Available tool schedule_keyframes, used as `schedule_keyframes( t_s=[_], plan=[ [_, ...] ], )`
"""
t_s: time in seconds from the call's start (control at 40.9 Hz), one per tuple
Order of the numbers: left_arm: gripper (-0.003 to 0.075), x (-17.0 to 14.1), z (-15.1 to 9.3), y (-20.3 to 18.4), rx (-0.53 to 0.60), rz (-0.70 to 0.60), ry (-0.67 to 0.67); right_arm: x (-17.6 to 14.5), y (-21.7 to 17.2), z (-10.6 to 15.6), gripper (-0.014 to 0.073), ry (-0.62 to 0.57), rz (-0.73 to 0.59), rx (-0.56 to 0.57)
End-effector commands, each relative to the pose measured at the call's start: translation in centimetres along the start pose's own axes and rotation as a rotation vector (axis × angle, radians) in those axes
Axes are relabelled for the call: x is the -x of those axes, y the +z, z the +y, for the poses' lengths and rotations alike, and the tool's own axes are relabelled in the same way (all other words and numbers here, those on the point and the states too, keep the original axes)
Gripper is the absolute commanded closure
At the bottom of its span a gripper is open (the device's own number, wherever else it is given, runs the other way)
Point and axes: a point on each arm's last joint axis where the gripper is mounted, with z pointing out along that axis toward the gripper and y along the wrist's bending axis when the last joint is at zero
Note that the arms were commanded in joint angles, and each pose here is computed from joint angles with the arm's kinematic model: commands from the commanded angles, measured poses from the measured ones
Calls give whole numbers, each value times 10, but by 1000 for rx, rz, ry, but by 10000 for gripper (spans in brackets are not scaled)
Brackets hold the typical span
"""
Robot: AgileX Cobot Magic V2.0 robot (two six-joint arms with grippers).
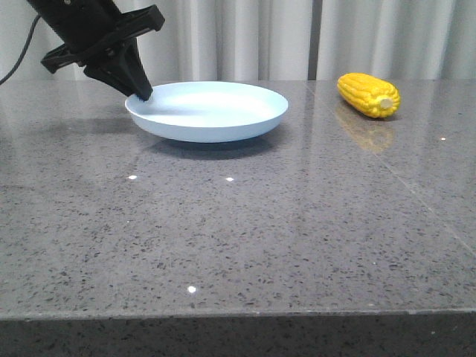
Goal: Place corn on plate with both arms
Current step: 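Push the plate with the left gripper toward the table center, then lift the left gripper away from the plate and withdraw it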
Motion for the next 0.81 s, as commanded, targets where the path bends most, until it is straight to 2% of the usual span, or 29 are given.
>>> schedule_keyframes(
  t_s=[0.0, 0.098, 0.22, 0.293, 0.391, 0.489, 0.537, 0.659, 0.782],
  plan=[
    [740, 11, -21, -33, -19, -100, 30, 16, -4, 1, 95, -12, -96, 5],
    [738, 9, -22, -28, 22, -77, 77, 16, -4, 1, 95, -12, -96, 5],
    [710, 8, -22, -21, 15, -59, 75, 16, -4, 1, 95, -12, -96, 5],
    [621, 7, -24, -19, 11, -56, 76, 16, -4, 1, 95, -12, -96, 5],
    [435, 6, -25, -21, 7, -47, 84, 16, -4, 1, 95, -12, -96, 5],
    [316, 5, -25, -22, 8, -28, 90, 16, -4, 1, 95, -12, -96, 5],
    [293, 5, -25, -25, 14, -33, 96, 16, -4, 1, 95, -12, -96, 5],
    [291, 7, -30, -47, 42, -76, 129, 16, -4, 1, 95, -12, -96, 5],
    [291, 7, -46, -89, 72, -160, 193, 16, -4, 1, 95, -12, -96, 5]
  ],
)
